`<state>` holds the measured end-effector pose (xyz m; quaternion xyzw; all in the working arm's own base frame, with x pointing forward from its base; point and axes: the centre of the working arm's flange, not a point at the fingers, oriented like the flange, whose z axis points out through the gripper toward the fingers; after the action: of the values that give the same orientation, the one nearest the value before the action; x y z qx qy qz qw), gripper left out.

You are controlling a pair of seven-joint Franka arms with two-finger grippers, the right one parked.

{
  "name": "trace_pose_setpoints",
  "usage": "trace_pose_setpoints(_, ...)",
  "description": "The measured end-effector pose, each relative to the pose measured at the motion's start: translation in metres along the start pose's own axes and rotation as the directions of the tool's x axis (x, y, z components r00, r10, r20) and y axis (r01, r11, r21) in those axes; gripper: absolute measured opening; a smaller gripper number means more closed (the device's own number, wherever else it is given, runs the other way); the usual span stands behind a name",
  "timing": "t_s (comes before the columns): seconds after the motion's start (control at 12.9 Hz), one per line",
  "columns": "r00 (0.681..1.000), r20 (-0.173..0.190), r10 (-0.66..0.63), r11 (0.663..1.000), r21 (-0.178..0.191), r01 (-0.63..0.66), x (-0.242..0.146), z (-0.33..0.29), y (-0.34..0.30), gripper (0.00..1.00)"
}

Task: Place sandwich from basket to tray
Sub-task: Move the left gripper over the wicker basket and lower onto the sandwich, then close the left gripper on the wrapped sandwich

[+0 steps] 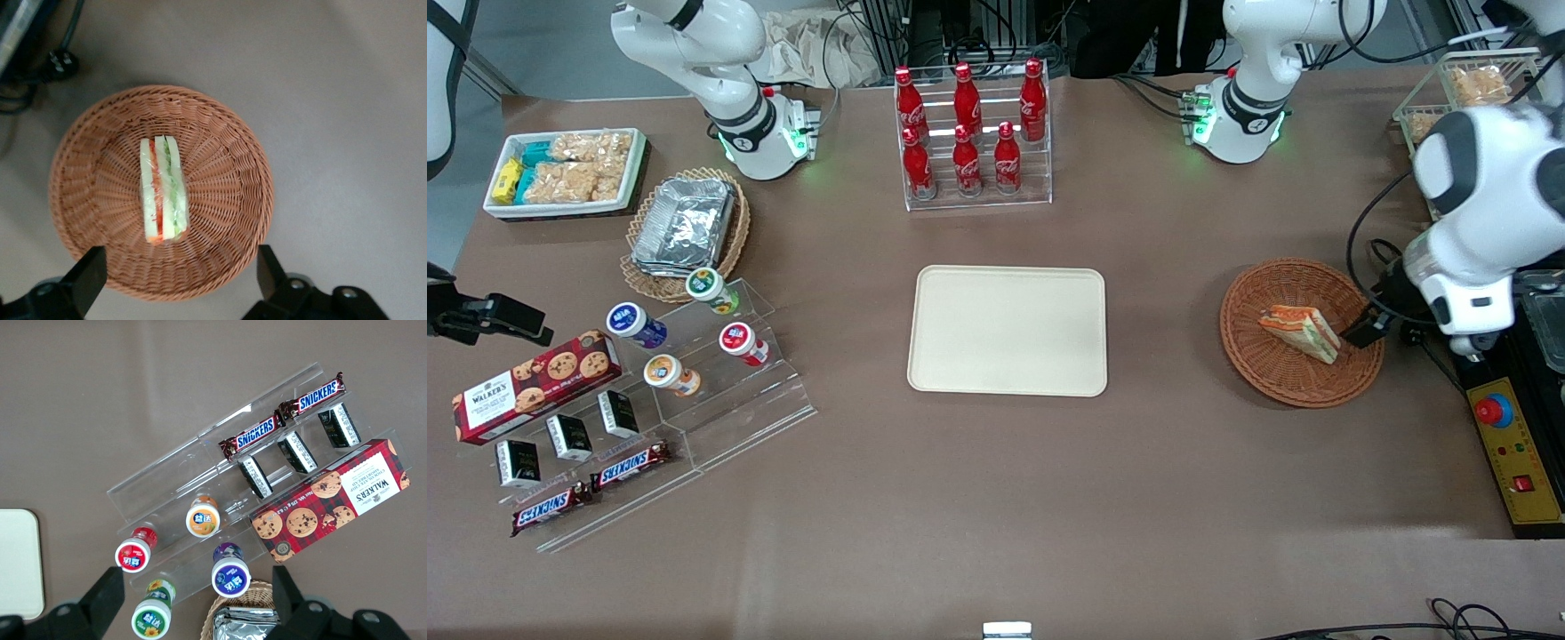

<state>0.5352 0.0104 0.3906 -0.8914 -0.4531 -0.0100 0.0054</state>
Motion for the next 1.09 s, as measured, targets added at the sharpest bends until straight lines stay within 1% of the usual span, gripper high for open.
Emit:
trace_pose_setpoints(0.23, 0.995, -0.011, -0.098, 0.995, -0.01, 0.098, -0.003, 0.043, -0.001, 1.0)
trace_pose_setpoints(0.47, 0.993, -0.019, -0.115, 0.993, -0.018, 0.115, -0.009, 0.084, -0.005, 1.0)
trace_pose_setpoints(0.62, 0.993, -0.027, -0.116, 0.993, -0.029, 0.115, -0.016, 0.114, -0.014, 1.0)
trace_pose_setpoints(0.78, 0.993, -0.03, -0.116, 0.993, -0.033, 0.115, -0.023, 0.13, -0.023, 0.99)
trace_pose_setpoints(0.86, 0.993, -0.027, -0.116, 0.993, -0.029, 0.115, -0.025, 0.133, -0.025, 0.96)
trace_pose_setpoints(0.93, 0.993, -0.026, -0.116, 0.993, -0.027, 0.115, -0.025, 0.134, -0.026, 0.87)
trace_pose_setpoints(1.01, 0.993, -0.026, -0.119, 0.993, -0.027, 0.118, -0.025, 0.134, -0.026, 0.87)
trace_pose_setpoints(1.09, 0.992, -0.026, -0.124, 0.992, -0.028, 0.124, -0.025, 0.134, -0.026, 0.77)
